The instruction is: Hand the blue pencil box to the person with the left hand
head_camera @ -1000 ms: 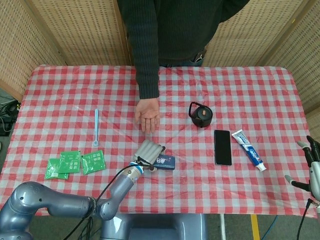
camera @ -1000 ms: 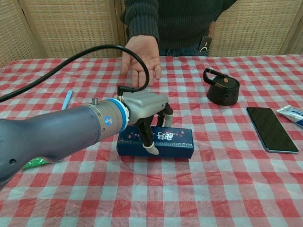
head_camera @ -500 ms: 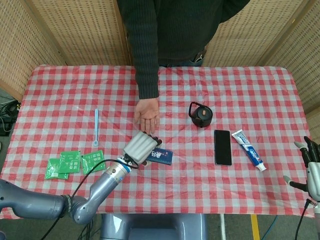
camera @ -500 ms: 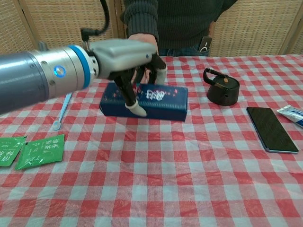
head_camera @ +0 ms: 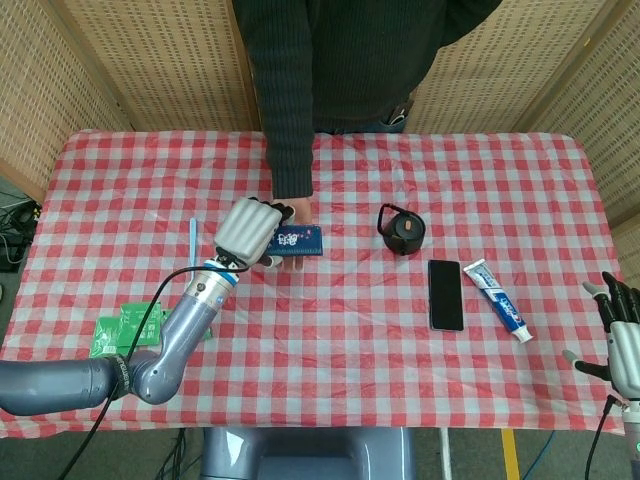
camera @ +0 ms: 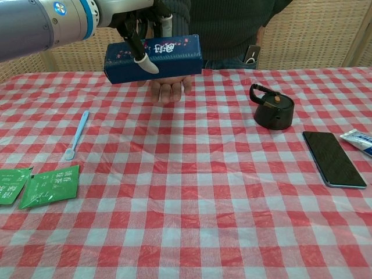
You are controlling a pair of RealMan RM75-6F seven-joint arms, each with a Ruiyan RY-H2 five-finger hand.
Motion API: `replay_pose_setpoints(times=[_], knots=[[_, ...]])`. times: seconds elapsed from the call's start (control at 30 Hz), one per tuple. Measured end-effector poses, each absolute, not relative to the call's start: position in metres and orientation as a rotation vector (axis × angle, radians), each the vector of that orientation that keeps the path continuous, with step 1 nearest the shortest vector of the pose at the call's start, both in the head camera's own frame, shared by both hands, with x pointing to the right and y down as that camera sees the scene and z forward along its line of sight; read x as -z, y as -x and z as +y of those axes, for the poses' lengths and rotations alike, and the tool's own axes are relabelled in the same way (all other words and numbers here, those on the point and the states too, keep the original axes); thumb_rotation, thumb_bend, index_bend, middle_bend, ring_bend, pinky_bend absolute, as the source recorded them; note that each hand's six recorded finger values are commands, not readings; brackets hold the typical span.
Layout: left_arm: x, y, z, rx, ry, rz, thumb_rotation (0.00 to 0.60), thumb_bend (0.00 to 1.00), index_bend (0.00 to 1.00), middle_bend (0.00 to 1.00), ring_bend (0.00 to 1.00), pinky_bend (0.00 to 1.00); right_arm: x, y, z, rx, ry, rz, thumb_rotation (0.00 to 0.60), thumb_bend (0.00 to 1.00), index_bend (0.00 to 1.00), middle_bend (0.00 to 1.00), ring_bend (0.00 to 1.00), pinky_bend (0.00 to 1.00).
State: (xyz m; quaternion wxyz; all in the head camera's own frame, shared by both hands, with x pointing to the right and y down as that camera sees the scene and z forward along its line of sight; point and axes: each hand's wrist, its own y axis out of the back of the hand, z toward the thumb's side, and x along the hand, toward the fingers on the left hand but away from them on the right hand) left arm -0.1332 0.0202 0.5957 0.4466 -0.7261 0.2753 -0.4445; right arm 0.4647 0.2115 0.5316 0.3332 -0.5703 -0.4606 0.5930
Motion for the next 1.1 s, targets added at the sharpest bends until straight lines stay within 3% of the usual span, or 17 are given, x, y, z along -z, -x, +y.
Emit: replay_pose_setpoints(times=[0.07, 0.13, 0.2, 0.27, 0.33, 0.63, 0.83, 0.97, 1.1], knots=[[-0.601, 0.133, 0.017, 1.110, 1.791, 0.683, 0.600, 0.14, 0.65, 0.48, 0.56, 0.50, -0.531, -0.466, 0.211, -1.550, 1.488, -1.209, 0.600, 0.00, 0.16, 0.00, 0.00, 0.00], [-0.606, 0.131, 0.016, 1.114, 1.796, 0.684, 0.600, 0.11, 0.58, 0.40, 0.49, 0.45, -0.531, -0.468, 0.210, -1.551, 1.486, -1.215, 0.600, 0.00, 0.16, 0.00, 0.00, 0.00], [-0.611, 0.129, 0.017, 1.121, 1.797, 0.680, 0.600, 0.04, 0.35, 0.17, 0.24, 0.28, -0.531, -0.469, 0.210, -1.554, 1.485, -1.218, 0.600, 0.00, 0.16, 0.00, 0.00, 0.00], [-0.616, 0.129, 0.019, 1.137, 1.809, 0.673, 0.600, 0.00, 0.11, 0.02, 0.05, 0.12, -0.530, -0.470, 0.210, -1.554, 1.485, -1.221, 0.600, 0.00, 0.16, 0.00, 0.00, 0.00], [-0.615, 0.127, 0.021, 1.143, 1.827, 0.677, 0.600, 0.00, 0.00, 0.00, 0.00, 0.02, -0.529, -0.471, 0.210, -1.554, 1.484, -1.223, 0.600, 0.00, 0.16, 0.00, 0.00, 0.00], [-0.570, 0.123, 0.025, 1.026, 1.839, 0.768, 0.600, 0.00, 0.00, 0.00, 0.00, 0.00, -0.527, -0.469, 0.211, -1.543, 1.492, -1.223, 0.600, 0.00, 0.17, 0.00, 0.00, 0.00], [-0.530, 0.144, 0.025, 0.962, 1.793, 0.834, 0.600, 0.00, 0.00, 0.00, 0.00, 0.00, -0.526, -0.466, 0.213, -1.532, 1.506, -1.213, 0.600, 0.00, 0.16, 0.00, 0.00, 0.00], [-0.505, 0.201, 0.030, 1.006, 1.688, 0.908, 0.600, 0.00, 0.00, 0.00, 0.00, 0.00, -0.526, -0.461, 0.216, -1.519, 1.523, -1.202, 0.600, 0.00, 0.17, 0.00, 0.00, 0.00], [-0.506, 0.281, 0.056, 1.119, 1.619, 0.985, 0.600, 0.00, 0.00, 0.00, 0.00, 0.00, -0.524, -0.455, 0.218, -1.497, 1.536, -1.196, 0.600, 0.00, 0.17, 0.00, 0.00, 0.00]])
